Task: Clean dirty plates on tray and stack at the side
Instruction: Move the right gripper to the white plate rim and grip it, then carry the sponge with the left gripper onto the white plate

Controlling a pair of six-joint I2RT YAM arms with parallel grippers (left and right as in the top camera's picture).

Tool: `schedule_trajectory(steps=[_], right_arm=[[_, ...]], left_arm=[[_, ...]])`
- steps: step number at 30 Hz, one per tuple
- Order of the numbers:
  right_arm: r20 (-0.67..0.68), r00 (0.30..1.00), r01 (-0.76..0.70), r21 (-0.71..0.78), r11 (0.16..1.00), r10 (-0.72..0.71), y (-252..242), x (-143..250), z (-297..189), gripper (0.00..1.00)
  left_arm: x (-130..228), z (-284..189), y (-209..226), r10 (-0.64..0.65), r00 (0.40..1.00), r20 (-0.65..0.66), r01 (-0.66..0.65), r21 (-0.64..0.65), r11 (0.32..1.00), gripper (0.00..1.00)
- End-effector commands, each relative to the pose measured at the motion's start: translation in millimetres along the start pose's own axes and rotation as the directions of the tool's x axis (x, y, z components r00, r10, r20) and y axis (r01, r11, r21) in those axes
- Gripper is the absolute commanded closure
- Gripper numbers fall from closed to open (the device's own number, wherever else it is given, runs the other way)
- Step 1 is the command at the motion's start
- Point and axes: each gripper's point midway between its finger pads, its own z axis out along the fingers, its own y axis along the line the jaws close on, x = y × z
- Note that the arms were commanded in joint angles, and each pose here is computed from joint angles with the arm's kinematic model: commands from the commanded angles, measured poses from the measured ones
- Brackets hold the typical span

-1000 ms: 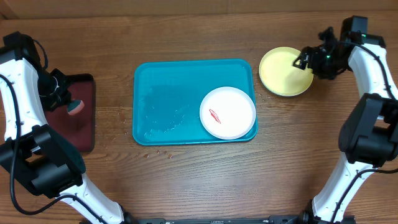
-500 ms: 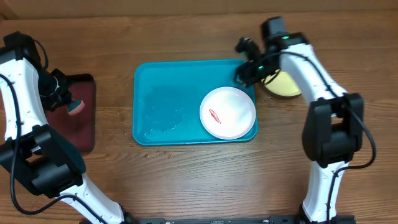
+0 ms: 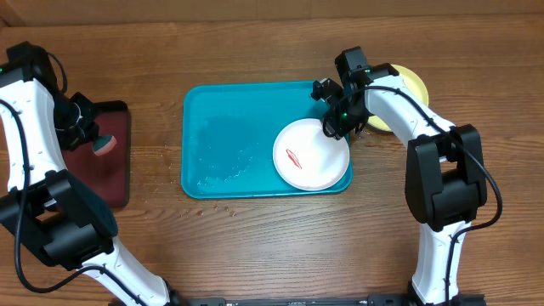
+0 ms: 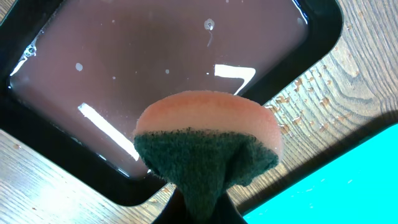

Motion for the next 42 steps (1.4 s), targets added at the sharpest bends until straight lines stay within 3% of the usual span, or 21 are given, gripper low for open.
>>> schedule_trajectory(steps=[1, 6, 18, 23, 28, 34, 42], right_arm=[[0.029, 1.0, 0.007, -0.025, 1.0, -0.007, 4, -4, -4, 0.57], [0.018, 1.0, -0.014, -0.043, 0.999, 0.014, 9, -2, -4, 0.65], [-0.039, 0.999, -0.04, -0.06, 0.997, 0.038, 14, 14, 1, 0.68], [-0.044, 0.997, -0.068, -0.062, 0.996, 0.065, 15, 19, 8, 0.82], [-0.008, 0.981, -0.193, -0.085, 0.978, 0.193, 20, 8, 9, 0.96], [0.048, 0.953, -0.283, -0.203, 0.937, 0.298, 51, -21, 9, 0.96], [0.112, 0.919, -0.359, -0.154, 0.92, 0.378, 77, -53, 17, 0.95]], left_arm=[[2, -4, -4, 0.027, 1.0, 0.006, -0.027, 0.012, 1.0, 0.96], [4, -4, -7, 0.039, 0.999, -0.004, -0.039, 0.033, 0.999, 0.96], [7, -4, -13, 0.059, 0.998, -0.018, -0.057, 0.066, 0.996, 0.96], [11, -5, -22, 0.101, 0.994, -0.036, -0.096, 0.12, 0.988, 0.96], [18, -7, -35, 0.151, 0.987, -0.055, -0.138, 0.189, 0.972, 0.96], [37, -9, -63, 0.242, 0.968, -0.066, -0.22, 0.241, 0.945, 0.96], [84, -7, -117, 0.424, 0.904, -0.063, -0.396, 0.256, 0.882, 0.96]])
